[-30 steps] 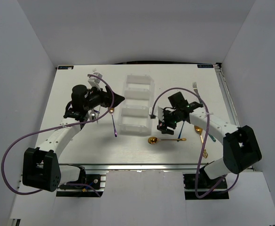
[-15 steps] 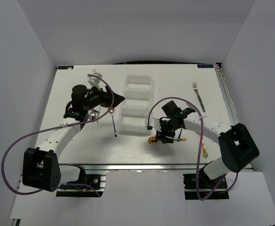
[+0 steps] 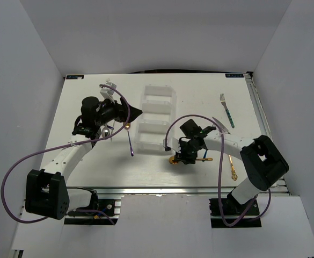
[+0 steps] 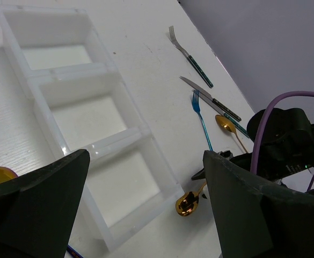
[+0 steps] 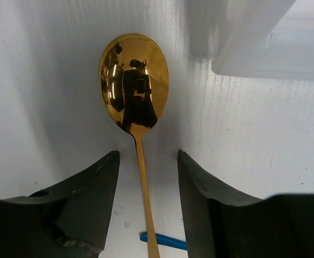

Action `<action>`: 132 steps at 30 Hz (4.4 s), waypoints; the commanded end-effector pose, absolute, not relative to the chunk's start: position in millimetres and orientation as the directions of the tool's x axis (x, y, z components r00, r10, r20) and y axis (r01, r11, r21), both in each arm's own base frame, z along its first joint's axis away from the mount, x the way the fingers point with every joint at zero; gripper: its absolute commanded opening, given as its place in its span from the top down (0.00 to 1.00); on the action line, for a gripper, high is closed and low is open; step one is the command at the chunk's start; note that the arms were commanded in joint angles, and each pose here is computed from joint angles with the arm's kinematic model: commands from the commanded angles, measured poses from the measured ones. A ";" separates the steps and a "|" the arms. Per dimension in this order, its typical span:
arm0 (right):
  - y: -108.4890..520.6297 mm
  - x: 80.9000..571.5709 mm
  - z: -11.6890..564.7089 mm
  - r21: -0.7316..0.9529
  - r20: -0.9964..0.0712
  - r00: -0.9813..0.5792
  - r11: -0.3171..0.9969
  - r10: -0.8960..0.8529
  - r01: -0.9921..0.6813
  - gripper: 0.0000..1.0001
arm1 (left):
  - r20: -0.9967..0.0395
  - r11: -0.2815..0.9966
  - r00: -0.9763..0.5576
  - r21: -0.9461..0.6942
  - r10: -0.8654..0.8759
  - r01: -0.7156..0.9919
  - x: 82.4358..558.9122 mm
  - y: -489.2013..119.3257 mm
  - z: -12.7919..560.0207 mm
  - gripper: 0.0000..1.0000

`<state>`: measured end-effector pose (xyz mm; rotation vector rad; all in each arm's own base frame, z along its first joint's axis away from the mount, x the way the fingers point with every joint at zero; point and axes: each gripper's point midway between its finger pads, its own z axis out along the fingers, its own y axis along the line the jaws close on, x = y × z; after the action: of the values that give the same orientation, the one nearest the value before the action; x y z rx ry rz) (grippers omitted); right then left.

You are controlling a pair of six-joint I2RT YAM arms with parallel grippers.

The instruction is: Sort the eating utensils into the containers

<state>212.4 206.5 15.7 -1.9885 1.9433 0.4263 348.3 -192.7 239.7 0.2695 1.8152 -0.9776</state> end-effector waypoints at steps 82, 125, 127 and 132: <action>398.3 345.6 159.3 0.008 -0.918 -0.153 0.371 -0.365 -0.929 1.00 | -0.953 0.853 -0.176 -0.300 -0.248 0.428 359.5 -134.8 292.5 0.02; 187.4 282.8 246.5 0.123 -0.976 -0.160 0.235 -0.147 -0.964 0.33 | -0.482 0.923 -0.815 -0.351 -0.322 -0.157 325.7 -116.3 91.6 0.42; 187.0 282.3 246.8 0.120 -0.977 -0.157 0.233 -0.147 -0.965 0.33 | -0.476 0.928 -0.822 -0.337 -0.312 -0.157 332.1 -118.9 83.6 0.43; 186.3 282.4 245.2 0.102 -0.978 -0.141 0.233 -0.156 -0.967 0.33 | -0.463 0.940 -0.843 -0.313 -0.274 -0.134 343.7 -130.6 70.5 0.44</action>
<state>286.5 185.1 235.8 -1.0695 1.5858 1.0394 322.1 -122.1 53.8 -0.3288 2.6453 -0.3610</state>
